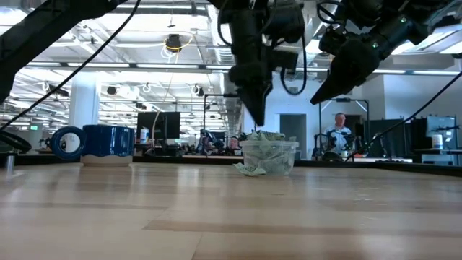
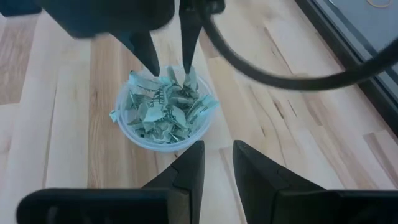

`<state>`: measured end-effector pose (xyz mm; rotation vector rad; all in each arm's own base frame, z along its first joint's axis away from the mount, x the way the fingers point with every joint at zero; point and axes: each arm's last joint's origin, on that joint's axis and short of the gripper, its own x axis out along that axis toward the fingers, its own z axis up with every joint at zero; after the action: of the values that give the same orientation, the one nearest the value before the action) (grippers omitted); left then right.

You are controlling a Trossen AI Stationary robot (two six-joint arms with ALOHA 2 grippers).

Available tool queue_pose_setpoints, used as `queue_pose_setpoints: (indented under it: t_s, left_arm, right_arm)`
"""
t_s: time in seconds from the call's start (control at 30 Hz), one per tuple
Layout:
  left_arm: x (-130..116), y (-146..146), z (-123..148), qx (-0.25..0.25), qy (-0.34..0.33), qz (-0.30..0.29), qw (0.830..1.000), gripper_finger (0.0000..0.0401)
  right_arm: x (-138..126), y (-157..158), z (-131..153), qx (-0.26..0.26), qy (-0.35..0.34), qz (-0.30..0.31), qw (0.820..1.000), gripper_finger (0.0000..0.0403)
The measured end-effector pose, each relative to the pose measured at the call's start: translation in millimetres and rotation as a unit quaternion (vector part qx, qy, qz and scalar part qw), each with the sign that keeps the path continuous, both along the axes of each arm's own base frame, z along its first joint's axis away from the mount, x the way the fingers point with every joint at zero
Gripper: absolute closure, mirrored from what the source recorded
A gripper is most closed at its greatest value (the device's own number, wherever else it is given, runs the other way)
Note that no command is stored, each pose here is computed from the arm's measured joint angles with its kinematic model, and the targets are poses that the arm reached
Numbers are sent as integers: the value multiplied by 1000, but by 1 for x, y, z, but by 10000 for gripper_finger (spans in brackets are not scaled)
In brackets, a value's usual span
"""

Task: Pick and place items into bin
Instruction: Put the gray stevia packet into the transparent bin

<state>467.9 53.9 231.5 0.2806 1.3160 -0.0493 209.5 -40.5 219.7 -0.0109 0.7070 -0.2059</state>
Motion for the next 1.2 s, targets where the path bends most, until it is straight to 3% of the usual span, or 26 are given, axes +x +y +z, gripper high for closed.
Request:
queue_pose_setpoints:
  t_s: [0.2,0.37,0.6,0.87,1.0,1.13,1.2]
  left_arm:
    - [-5,-1,13,-6,19,15,1000,278]
    - [-18,-2,23,-17,73,47,996,278]
    - [-34,-4,24,-25,150,76,985,278]
    - [-38,-1,34,-65,134,72,986,278]
    - [-48,4,56,-68,107,81,989,278]
    - [-58,7,80,-67,64,94,991,278]
    - [-64,6,94,-66,39,93,993,278]
  right_arm:
    - [0,0,0,0,3,0,1000,327]
    - [-1,0,-1,6,4,-3,1000,327]
    - [-5,12,-8,68,40,-29,996,327]
    - [-8,54,-11,141,62,-20,988,327]
    - [-12,87,-9,103,34,-29,994,327]
    - [-22,122,-13,48,-58,-46,996,327]
    - [-30,135,-22,55,-98,-33,993,327]
